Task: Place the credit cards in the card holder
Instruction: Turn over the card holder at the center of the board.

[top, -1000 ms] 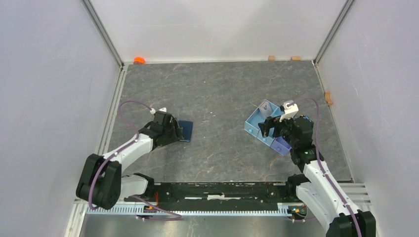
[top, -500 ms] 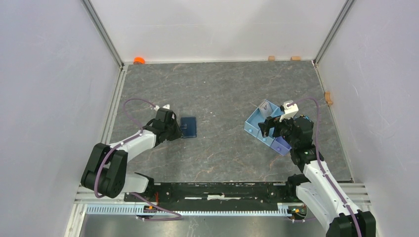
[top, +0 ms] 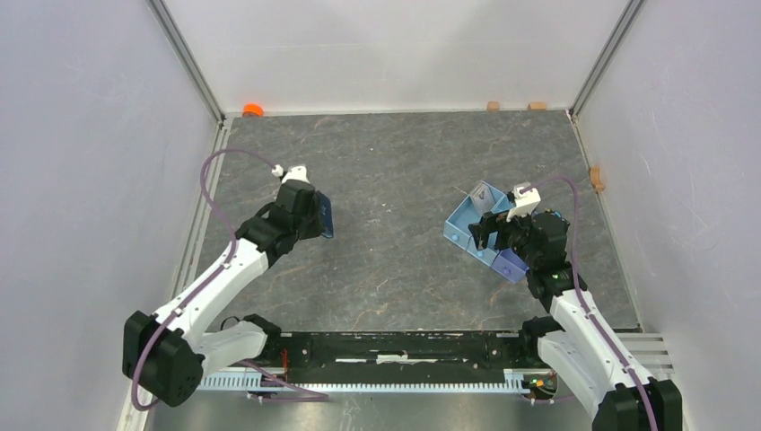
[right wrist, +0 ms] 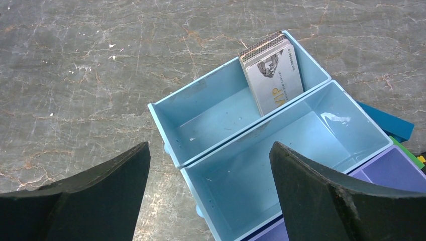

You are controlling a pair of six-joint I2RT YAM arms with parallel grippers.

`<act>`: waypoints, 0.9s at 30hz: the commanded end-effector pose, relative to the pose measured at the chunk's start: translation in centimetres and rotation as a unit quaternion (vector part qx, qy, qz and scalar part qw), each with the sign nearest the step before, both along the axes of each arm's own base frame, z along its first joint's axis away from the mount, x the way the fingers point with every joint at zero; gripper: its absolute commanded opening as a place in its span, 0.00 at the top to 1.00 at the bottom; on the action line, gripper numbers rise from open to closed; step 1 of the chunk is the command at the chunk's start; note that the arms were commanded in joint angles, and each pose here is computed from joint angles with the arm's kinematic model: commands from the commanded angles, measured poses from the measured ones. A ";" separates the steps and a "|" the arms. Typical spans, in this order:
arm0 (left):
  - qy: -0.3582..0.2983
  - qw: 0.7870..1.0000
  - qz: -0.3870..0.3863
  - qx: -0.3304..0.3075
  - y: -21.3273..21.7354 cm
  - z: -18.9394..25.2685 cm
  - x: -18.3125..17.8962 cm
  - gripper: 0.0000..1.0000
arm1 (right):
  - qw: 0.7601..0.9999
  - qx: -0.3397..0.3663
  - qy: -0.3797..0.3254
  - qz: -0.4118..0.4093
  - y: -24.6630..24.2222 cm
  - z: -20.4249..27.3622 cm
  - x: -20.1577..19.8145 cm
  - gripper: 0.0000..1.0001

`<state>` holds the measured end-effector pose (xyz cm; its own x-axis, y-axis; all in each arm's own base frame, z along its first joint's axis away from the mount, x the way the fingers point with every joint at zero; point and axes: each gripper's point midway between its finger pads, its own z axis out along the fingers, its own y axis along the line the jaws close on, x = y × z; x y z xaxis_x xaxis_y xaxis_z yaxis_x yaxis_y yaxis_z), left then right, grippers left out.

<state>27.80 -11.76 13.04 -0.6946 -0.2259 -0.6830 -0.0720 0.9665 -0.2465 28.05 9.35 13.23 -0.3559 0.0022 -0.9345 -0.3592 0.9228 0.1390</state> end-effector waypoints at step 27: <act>0.016 0.959 -0.274 -0.070 -14.0 2.8 -7.3 0.16 | 0.999 0.023 -0.004 0.028 2.6 5.1 0.4 0.06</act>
<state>19.57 -23.77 9.97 -0.8375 0.1930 -0.5112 0.3592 0.8995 -0.2488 28.28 10.23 15.54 -0.3671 0.0007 -0.9302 -0.3743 0.9153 0.1484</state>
